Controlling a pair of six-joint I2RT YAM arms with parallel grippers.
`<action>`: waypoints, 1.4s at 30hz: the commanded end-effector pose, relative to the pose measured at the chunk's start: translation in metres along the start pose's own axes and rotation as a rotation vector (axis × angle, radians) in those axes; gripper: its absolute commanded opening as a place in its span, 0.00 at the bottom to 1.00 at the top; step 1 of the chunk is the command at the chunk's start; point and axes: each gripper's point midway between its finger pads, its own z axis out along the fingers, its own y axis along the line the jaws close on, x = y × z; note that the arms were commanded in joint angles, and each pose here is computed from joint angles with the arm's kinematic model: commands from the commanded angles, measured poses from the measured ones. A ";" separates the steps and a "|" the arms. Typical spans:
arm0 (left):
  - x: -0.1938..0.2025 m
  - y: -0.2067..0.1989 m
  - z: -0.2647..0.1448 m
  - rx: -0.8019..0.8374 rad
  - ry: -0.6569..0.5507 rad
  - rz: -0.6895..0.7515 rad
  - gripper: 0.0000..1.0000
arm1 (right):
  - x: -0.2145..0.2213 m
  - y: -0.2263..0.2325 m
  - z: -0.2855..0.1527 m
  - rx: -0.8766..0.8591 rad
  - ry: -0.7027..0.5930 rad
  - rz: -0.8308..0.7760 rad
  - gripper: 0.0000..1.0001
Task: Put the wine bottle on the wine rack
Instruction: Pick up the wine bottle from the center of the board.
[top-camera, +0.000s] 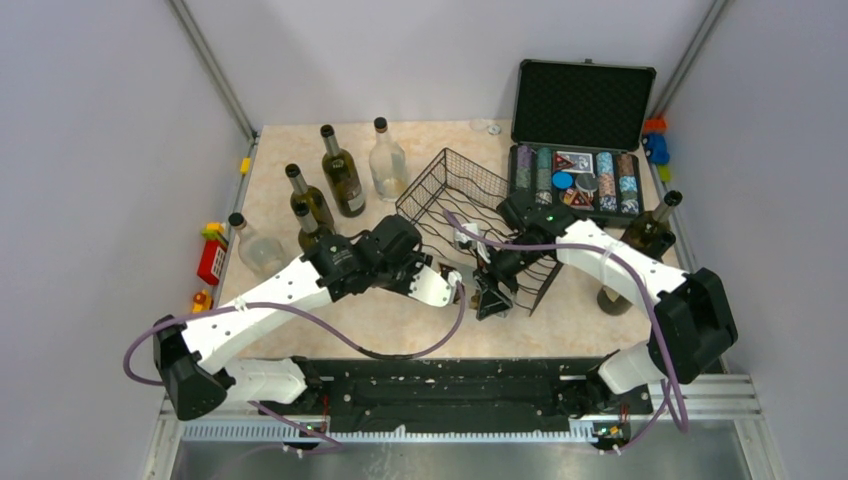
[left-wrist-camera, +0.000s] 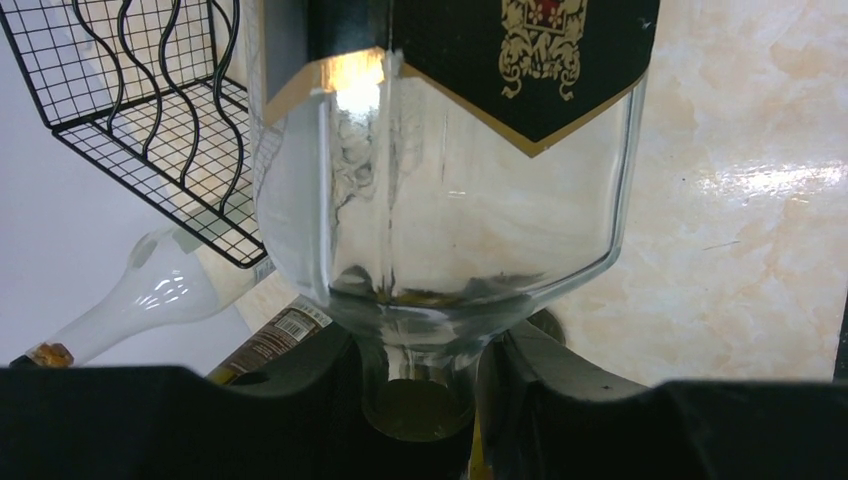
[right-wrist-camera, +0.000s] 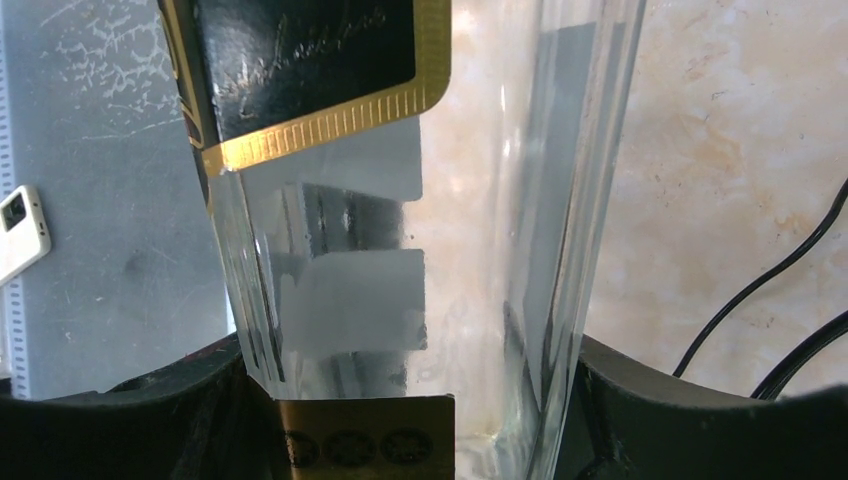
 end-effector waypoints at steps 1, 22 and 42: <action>-0.001 0.009 -0.012 -0.104 -0.042 -0.113 0.00 | -0.053 0.015 -0.016 -0.020 -0.148 -0.169 0.56; 0.012 -0.012 -0.030 -0.147 -0.147 -0.368 0.00 | -0.047 0.005 -0.034 0.123 -0.105 -0.193 0.99; 0.039 -0.051 0.008 -0.124 -0.177 -0.721 0.00 | -0.055 0.004 -0.084 0.278 -0.184 -0.222 0.99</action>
